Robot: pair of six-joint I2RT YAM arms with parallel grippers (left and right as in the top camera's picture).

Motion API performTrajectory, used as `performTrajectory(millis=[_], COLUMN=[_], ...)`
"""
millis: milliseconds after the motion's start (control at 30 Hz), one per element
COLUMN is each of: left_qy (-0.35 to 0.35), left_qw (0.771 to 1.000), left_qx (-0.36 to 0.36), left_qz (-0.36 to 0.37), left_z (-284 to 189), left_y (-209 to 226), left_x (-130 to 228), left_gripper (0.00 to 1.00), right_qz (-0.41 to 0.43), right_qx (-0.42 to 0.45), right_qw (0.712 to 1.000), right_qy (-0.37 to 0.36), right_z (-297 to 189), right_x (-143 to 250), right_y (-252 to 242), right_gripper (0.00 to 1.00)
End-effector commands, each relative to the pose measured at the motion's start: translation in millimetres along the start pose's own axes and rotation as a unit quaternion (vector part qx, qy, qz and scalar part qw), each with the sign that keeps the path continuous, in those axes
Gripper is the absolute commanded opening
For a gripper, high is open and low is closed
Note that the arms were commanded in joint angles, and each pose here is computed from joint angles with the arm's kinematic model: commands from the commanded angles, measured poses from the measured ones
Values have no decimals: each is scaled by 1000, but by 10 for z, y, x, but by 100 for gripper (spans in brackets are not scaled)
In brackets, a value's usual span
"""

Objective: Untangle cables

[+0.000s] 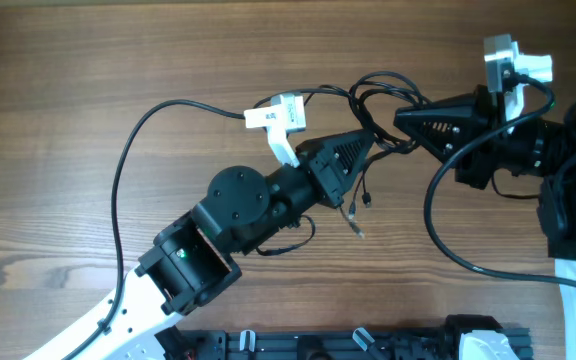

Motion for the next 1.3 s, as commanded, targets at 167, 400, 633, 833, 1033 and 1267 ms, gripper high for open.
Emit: performTrajectory(millis=[167, 400, 633, 833, 1033, 1267], left_qy=[-68, -67, -63, -48, -33, -44], left_qw=[996, 991, 974, 954, 948, 991], left_qx=[-25, -27, -34, -46, -63, -57], left_qz=[59, 116, 217, 291, 312, 111], left_z=[-4, -4, -36, -49, -52, -51], left_y=[52, 41, 31, 76, 171, 179], left_x=[-232, -233, -235, -197, -160, -156], left_gripper=[4, 4, 4, 4, 45, 65], right_qz=[-7, 29, 66, 81, 90, 151], right_qx=[8, 88, 178, 216, 227, 266], right_qw=[1000, 995, 981, 971, 968, 952], right_qy=[10, 24, 44, 56, 53, 5], right_z=[3, -26, -112, -166, -177, -224], right_x=[81, 201, 357, 438, 438, 283], right_y=[-57, -313, -582, -686, -729, -868], right_gripper=[4, 4, 5, 5, 4, 4])
Point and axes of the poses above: each gripper's point midway between its finger pads, its own z axis out along the fingers, its own y axis along the line the jaws close on, x = y × z, the point moved 1 cm from there along -z, back along the fingers, and after that the axes turned 8 degrees about -z, right-handed, at the moved point
